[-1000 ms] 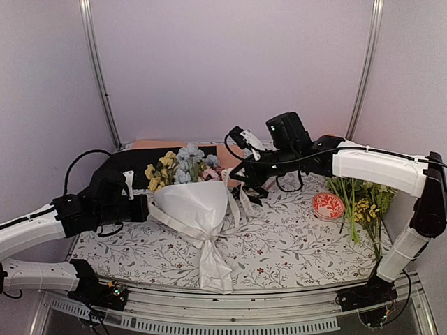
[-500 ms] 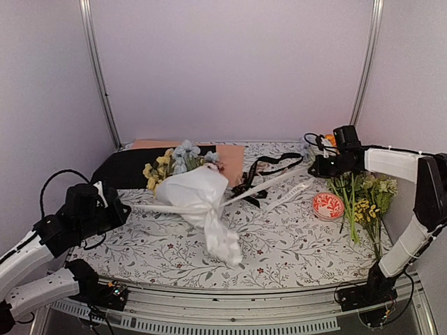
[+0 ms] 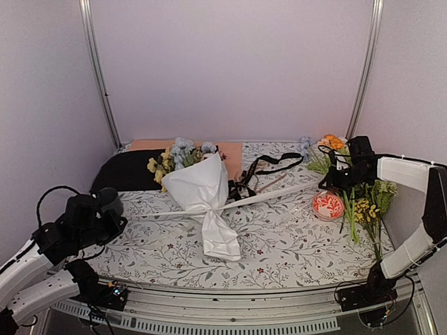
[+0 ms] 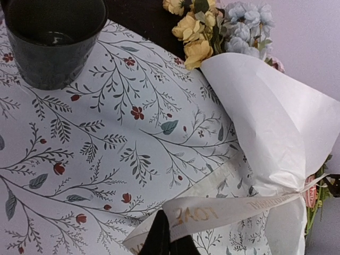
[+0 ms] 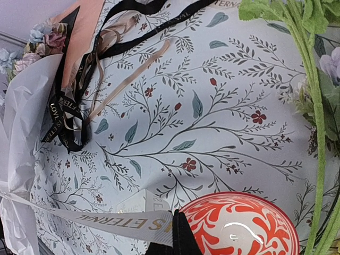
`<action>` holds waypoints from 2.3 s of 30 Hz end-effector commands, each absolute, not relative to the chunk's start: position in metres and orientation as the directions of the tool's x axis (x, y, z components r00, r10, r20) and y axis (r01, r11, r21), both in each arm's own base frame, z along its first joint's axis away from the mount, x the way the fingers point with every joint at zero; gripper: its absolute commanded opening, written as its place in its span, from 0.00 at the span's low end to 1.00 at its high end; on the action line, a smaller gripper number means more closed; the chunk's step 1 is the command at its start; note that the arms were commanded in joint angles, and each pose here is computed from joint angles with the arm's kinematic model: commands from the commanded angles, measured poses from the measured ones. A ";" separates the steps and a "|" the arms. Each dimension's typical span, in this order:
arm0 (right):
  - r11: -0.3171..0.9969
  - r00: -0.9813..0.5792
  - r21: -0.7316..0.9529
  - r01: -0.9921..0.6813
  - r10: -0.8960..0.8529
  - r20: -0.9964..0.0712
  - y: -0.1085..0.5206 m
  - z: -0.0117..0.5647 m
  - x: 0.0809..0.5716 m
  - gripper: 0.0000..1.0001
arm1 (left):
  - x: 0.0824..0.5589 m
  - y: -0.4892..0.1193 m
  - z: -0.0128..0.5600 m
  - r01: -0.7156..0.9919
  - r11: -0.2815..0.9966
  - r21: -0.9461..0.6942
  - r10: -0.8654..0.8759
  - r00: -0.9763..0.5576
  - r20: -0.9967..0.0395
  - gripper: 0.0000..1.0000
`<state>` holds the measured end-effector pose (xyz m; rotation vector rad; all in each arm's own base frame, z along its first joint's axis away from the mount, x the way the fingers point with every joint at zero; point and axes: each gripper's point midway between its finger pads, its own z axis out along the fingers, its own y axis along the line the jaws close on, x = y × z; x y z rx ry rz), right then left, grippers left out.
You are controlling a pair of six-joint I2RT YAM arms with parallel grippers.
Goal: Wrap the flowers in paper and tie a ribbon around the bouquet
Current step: Tie the ribbon around the folded bouquet, then pass from the left arm to the right
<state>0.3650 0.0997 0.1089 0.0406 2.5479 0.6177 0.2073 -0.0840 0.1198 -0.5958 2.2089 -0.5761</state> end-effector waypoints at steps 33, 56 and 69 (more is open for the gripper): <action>-0.157 -0.229 0.290 -0.944 -0.318 -0.920 0.443 0.296 0.206 0.94 | 0.202 -0.283 0.313 0.842 0.524 -0.129 0.090 -0.206 -0.974 0.00; -0.389 -0.250 0.368 -0.845 -0.321 -0.914 0.521 0.262 0.181 0.00 | 0.217 -0.283 0.281 0.813 0.561 -0.158 0.089 -0.249 -0.965 0.00; -0.371 -0.262 0.378 -0.848 -0.326 -0.909 0.500 0.281 0.169 0.00 | 0.196 -0.270 0.171 0.781 0.583 -0.224 0.158 -0.379 -0.912 0.65</action>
